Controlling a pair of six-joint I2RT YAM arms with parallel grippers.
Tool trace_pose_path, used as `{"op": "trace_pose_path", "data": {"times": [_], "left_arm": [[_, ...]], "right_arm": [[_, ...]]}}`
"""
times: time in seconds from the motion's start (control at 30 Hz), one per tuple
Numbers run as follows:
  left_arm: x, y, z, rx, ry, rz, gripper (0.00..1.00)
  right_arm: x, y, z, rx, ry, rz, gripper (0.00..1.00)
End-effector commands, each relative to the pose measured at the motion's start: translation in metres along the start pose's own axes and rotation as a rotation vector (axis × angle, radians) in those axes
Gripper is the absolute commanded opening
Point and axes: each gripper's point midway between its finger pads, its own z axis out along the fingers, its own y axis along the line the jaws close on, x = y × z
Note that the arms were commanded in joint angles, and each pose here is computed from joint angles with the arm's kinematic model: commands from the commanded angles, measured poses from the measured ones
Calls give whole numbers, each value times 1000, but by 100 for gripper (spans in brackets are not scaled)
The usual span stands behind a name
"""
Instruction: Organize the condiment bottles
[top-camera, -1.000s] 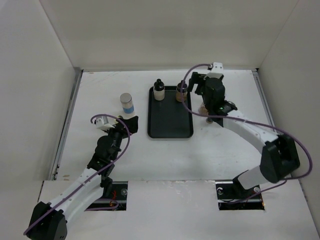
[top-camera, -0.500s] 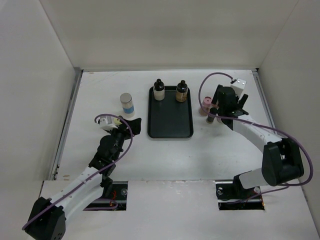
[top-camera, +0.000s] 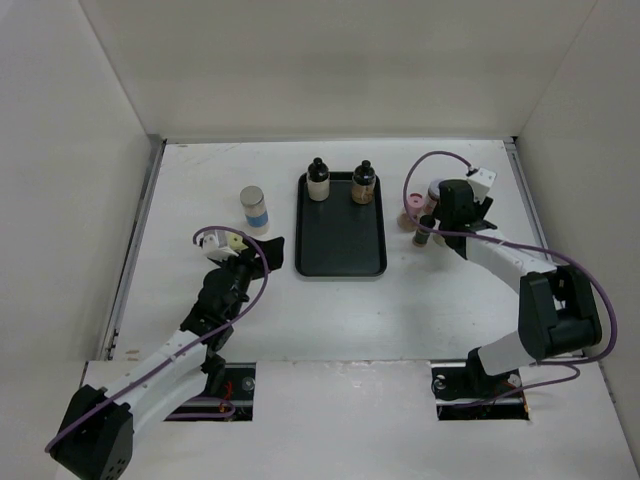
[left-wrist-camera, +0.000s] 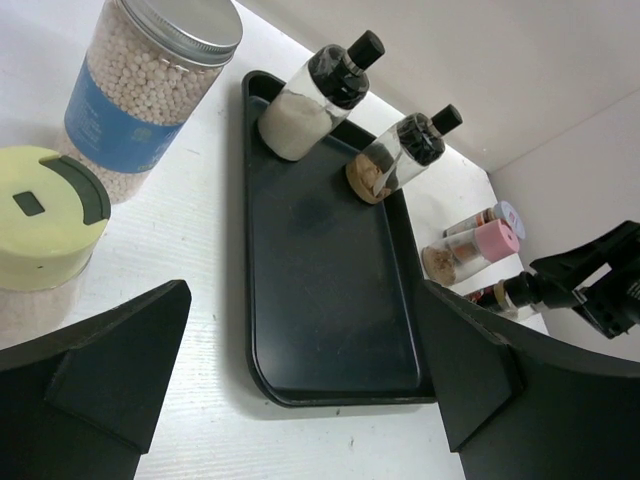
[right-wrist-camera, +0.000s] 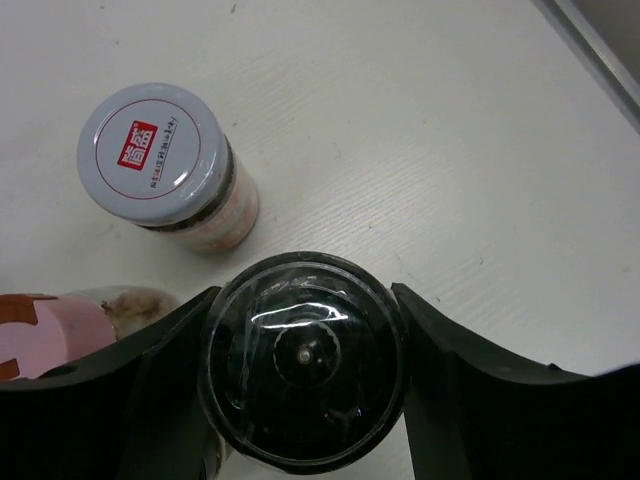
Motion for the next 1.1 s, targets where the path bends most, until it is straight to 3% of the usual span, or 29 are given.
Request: {"op": "trace_pose_path", "data": {"times": [0.0,0.23,0.43,0.73,0.93,1.07], "left_arm": [[-11,-14,2,45,-43,-4,97],[-16,-15,1,54,-59,-9,97],[-23,-12,-2,48,-90,-14,97],[-30,-3,-5,18,-117,-14,97],[-30,2,-4,5,-115,-9,98],[-31,0,-5,10,-120,-10,98]], "right_arm": [[-23,-8,-7,22,-86,85,57],[-102,-41,-68,63,-337,202,51],[-151,34,-146,-255,-452,177,50],[-99,230,-192,-745,-307,11,52],[-64,318,-168,-830,-255,-117,54],[-46,340,-138,-790,-250,-182,54]]}}
